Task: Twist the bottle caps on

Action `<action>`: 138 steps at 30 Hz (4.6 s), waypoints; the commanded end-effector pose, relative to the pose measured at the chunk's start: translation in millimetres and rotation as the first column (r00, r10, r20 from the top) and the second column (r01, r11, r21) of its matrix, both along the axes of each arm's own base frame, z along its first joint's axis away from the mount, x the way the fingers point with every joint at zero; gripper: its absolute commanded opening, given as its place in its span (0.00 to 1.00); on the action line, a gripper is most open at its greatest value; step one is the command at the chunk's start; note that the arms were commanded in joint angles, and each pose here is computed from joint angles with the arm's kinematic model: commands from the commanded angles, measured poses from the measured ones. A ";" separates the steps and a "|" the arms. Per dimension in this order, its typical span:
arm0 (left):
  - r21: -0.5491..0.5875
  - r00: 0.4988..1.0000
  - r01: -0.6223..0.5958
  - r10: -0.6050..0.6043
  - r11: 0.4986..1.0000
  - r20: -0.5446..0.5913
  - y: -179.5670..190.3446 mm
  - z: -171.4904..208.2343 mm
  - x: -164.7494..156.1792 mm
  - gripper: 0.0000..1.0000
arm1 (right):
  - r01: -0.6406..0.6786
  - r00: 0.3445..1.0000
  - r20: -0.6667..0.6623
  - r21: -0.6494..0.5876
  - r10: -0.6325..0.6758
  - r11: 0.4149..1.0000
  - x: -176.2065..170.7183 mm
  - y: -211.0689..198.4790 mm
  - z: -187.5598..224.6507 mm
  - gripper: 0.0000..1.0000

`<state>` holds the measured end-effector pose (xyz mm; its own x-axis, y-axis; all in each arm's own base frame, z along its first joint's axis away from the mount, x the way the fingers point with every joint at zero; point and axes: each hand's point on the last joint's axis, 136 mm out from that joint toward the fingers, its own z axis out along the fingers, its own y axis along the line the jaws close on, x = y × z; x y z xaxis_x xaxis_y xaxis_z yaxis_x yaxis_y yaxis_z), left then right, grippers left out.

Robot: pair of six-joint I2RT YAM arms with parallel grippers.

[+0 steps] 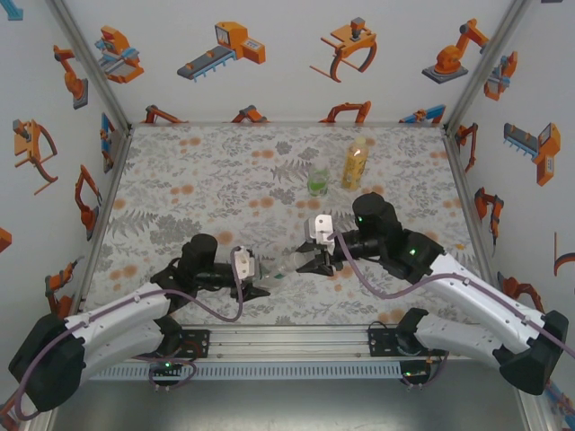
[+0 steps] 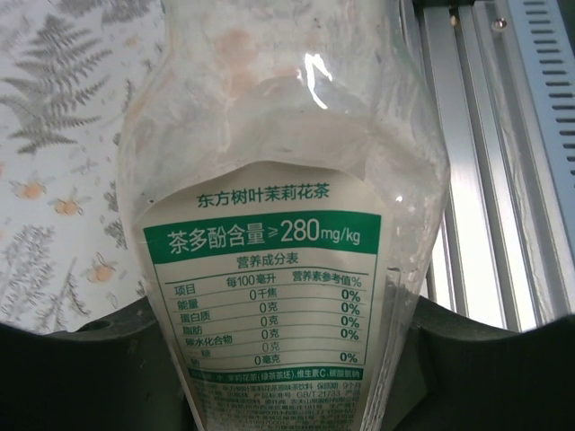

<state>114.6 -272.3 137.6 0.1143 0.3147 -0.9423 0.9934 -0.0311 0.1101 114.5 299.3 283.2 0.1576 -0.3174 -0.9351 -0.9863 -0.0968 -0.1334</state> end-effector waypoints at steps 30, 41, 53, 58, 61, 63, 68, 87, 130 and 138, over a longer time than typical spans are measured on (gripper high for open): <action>-0.014 0.993 0.111 -0.111 0.994 -0.045 -9.5 10.4 -13.0 0.00 | -0.008 1.000 -0.014 -0.086 0.007 0.996 7.1 3.3 -18.4 0.18; -0.013 0.991 0.128 -0.128 0.992 -0.046 -10.1 10.8 -15.9 0.00 | -0.062 0.998 -0.019 -0.084 0.061 0.995 1.2 5.8 -14.0 0.18; -0.006 0.990 0.131 -0.131 0.991 -0.050 -10.2 10.2 -16.6 0.00 | -0.152 0.988 -0.020 -0.117 0.150 0.981 -5.4 9.5 -12.3 0.18; -0.005 0.990 0.134 -0.134 0.991 -0.051 -11.1 10.2 -16.5 0.00 | -0.172 0.985 -0.003 -0.116 0.172 0.978 -8.7 10.3 -9.5 0.18; -0.006 0.990 0.133 -0.133 0.991 -0.051 -11.2 10.2 -16.4 0.00 | -0.179 0.984 -0.003 -0.122 0.180 0.976 -9.8 11.0 -11.8 0.18; -0.006 0.989 0.134 -0.135 0.991 -0.053 -11.4 9.7 -16.5 0.00 | -0.181 0.983 -0.004 -0.132 0.183 0.975 -10.1 11.9 -14.5 0.17; -0.005 0.990 0.132 -0.132 0.991 -0.055 -12.0 9.9 -15.6 0.00 | -0.190 0.981 0.000 -0.154 0.192 0.970 -11.9 12.5 -18.0 0.17; 0.005 0.998 0.068 -0.068 0.998 -0.015 -6.6 12.0 -9.1 0.00 | 0.335 0.702 -0.626 -0.131 -0.340 0.933 39.2 27.8 -13.7 0.09; 0.047 0.997 0.073 -0.072 0.996 -0.019 -11.4 0.9 -11.1 0.00 | 0.433 0.157 -0.680 -0.605 -0.717 0.668 46.4 23.3 -54.3 0.28; 0.047 0.997 0.070 -0.069 0.996 -0.016 -10.9 0.6 -10.9 0.00 | 0.470 0.191 -0.660 -0.588 -0.727 0.658 49.1 15.5 -47.9 0.50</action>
<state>105.2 -270.9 106.3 0.0240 0.4448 -0.8953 0.9991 -0.0421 0.0058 161.1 312.6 221.8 -0.9455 -0.1308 -0.2982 -0.3016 0.6971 0.6505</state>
